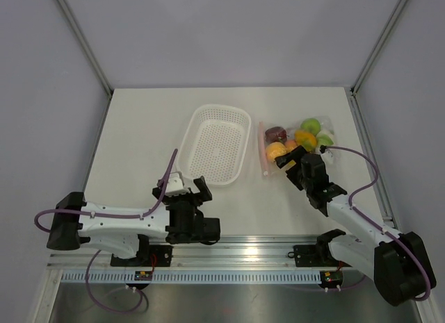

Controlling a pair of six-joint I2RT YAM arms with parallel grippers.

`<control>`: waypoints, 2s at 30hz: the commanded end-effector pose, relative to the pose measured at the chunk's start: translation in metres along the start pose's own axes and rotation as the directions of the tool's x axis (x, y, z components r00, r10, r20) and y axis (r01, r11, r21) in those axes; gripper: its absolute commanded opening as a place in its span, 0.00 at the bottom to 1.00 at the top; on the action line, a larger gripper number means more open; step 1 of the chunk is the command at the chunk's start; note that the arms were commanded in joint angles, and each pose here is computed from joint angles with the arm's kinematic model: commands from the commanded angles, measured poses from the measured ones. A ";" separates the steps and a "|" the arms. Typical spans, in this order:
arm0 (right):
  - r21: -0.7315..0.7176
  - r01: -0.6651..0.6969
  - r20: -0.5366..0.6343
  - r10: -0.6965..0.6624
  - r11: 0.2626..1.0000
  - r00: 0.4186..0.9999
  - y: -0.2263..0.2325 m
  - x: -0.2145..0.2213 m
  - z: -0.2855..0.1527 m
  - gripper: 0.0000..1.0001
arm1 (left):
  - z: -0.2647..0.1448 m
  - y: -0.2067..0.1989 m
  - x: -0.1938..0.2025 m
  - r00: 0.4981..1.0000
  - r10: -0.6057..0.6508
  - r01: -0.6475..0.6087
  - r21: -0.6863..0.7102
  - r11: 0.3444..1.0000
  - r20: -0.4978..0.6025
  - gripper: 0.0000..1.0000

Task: Open the zip-top bag and remove the fake food
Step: Pick up the zipper food storage bag at the center of the board.

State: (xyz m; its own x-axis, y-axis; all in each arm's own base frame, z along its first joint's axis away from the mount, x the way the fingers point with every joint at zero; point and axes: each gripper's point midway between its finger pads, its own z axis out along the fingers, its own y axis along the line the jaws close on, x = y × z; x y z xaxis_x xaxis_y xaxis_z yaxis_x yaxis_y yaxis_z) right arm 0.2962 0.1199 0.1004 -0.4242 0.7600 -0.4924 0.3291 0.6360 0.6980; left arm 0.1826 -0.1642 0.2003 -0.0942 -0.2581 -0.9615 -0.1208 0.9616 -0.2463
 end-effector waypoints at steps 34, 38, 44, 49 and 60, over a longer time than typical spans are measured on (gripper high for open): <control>0.017 -0.026 0.067 0.025 1.000 0.997 0.007 -0.010 0.030 0.00 | 0.012 -0.024 -0.064 0.575 -0.818 0.817 -0.064 0.573 0.016 0.97; 0.015 -0.025 0.068 0.024 1.000 0.997 0.007 -0.010 0.029 0.00 | 0.005 -0.050 -0.047 0.557 -0.815 0.818 -0.068 0.572 -0.160 0.99; 0.006 -0.024 0.078 0.023 1.000 0.997 0.009 -0.013 0.026 0.00 | 0.010 -0.075 -0.057 0.655 -0.718 0.753 0.117 0.648 -0.236 0.99; -0.025 -0.009 0.062 0.011 1.000 0.998 0.019 -0.013 0.022 0.00 | 0.027 -0.089 -0.057 0.796 -0.536 0.601 0.256 0.757 -0.282 0.99; -0.109 0.062 0.035 -0.059 0.992 0.998 0.055 -0.027 -0.007 0.00 | 0.029 -0.134 -0.050 0.942 -0.199 0.322 0.557 0.766 -0.271 0.99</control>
State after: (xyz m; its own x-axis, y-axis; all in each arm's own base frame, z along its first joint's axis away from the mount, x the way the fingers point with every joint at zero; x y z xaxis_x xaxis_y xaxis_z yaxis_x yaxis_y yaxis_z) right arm 0.3178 0.1240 0.1268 -0.3969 0.7486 -0.5311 0.2884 0.6510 0.7021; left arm 0.2391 -0.2491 0.2502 -0.3326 -0.5599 -0.7588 0.2275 0.7332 -0.6408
